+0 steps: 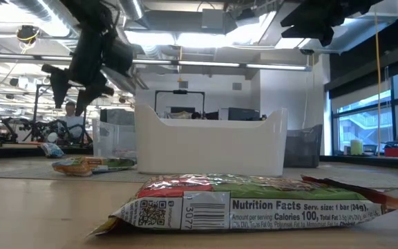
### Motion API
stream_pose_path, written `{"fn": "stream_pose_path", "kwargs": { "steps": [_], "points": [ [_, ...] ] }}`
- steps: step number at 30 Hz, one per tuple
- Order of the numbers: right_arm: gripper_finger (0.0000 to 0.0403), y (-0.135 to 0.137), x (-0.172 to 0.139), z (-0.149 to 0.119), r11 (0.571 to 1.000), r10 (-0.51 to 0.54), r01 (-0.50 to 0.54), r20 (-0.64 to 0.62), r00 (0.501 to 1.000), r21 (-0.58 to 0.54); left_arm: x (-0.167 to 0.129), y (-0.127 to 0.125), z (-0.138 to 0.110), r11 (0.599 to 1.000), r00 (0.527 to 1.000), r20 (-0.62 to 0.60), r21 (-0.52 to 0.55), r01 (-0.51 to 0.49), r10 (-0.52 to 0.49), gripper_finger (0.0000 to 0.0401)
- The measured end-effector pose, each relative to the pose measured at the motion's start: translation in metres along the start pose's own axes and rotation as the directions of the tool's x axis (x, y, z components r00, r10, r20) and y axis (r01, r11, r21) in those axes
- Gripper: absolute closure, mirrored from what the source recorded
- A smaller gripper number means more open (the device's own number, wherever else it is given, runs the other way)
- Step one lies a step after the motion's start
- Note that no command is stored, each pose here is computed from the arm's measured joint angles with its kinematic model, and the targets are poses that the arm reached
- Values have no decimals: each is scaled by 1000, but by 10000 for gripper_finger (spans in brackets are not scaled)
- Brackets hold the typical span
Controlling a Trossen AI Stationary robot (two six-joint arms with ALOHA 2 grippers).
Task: Pick and place Granola Bars by type
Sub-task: Put the blue granola bar into the black bin
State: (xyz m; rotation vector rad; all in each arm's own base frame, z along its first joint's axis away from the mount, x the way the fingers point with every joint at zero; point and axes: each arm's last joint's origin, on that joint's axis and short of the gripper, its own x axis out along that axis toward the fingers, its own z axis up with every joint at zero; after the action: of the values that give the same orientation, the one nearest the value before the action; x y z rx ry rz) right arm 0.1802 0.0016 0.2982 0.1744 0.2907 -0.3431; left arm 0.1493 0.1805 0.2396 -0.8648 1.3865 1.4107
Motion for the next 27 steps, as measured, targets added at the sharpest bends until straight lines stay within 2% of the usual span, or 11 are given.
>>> {"fn": "stream_pose_path", "kwargs": {
  "steps": [5, 14, 23, 27],
  "points": [
    [228, 0, 0, 0, 1000, 1, -1, -1, 1000, 0, 7, 0, 5, 987, 999, -11, -154, -35, 34, 121],
    [228, 0, 0, -1, 1000, -3, 2, -14, 1000, -13, 9, -3, 10, 951, 1000, 14, -308, -3, 7, 120],
    [228, -1, 0, -4, 998, -9, 7, -37, 999, -60, 10, -2, 10, 922, 1000, 14, -387, -14, 21, 120],
    [228, -1, 0, -4, 996, -9, 5, -37, 999, -91, 23, -2, 2, 899, 998, -16, -435, -56, 55, 120]
  ]
}}
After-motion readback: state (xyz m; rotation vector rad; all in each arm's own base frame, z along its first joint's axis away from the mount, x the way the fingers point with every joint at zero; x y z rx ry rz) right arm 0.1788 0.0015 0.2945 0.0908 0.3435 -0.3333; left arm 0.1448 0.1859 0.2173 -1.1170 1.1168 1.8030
